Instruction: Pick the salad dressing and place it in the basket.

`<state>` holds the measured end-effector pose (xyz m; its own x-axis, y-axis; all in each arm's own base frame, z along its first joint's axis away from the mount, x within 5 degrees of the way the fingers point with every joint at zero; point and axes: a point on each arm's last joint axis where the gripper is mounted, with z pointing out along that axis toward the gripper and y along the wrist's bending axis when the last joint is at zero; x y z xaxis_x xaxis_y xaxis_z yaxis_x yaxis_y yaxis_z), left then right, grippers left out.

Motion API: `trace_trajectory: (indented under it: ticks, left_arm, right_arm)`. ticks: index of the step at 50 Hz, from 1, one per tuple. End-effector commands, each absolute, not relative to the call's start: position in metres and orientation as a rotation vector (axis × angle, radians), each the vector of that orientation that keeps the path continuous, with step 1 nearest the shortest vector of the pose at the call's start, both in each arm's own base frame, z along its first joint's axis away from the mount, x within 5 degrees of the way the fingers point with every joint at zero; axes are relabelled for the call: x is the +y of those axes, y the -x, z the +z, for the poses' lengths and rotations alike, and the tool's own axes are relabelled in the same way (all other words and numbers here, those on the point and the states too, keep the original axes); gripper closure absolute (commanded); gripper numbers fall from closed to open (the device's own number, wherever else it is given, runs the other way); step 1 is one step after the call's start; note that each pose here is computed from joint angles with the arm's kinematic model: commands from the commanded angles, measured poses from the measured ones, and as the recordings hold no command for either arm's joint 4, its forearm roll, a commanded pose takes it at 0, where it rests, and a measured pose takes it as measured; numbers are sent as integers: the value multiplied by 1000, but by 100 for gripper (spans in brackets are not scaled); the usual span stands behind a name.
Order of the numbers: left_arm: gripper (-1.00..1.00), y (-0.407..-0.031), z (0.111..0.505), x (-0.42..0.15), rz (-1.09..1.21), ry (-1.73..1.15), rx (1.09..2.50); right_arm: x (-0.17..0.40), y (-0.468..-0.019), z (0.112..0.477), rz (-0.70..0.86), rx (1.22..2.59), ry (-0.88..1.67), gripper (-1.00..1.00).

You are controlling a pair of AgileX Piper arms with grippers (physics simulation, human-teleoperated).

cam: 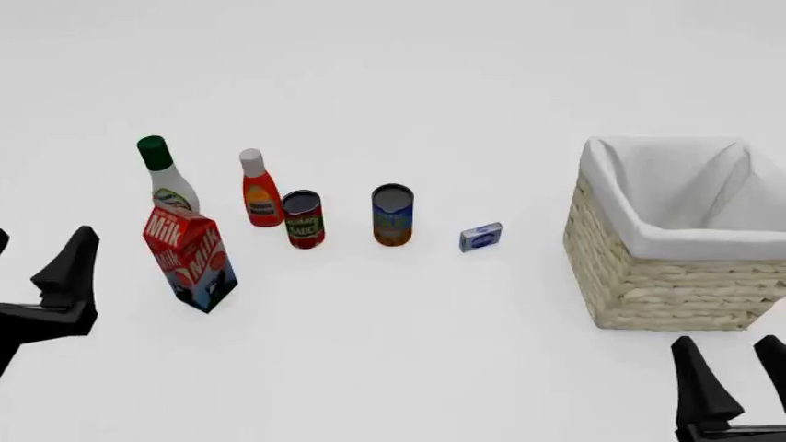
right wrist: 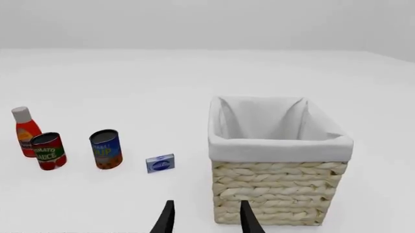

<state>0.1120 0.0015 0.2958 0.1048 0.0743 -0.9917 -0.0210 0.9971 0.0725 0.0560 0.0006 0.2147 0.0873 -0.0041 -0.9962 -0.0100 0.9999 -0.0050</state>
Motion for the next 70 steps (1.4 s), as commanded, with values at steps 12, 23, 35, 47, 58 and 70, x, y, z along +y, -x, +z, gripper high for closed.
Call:
trace_trajectory:
  ticks: [12, 23, 35, 47, 58, 70]
  left_arm:
    - [-100, -221, 363, 10, 118, -42, 1496]
    - [-100, -278, 382, 27, 137, 18, 1566]
    - [-100, -333, 383, 45, 159, 48, 1641]
    - [-100, -369, 382, 54, 135, 93, 1695]
    - [-100, -396, 369, 56, 117, 108, 1741]
    - [-100, -426, 348, 73, 123, 151, 1797]
  right_arm:
    - [1, -56, 213, 19, 1494, 18, -100]
    - [2, -57, 212, 26, 1498, 25, -100]
    - [2, -57, 212, 33, 1501, 29, -100]
    - [3, -58, 212, 39, 1505, 38, -100]
    - [3, -59, 212, 49, 1508, 40, -100]
    - [4, -61, 212, 59, 1515, 44, -100]
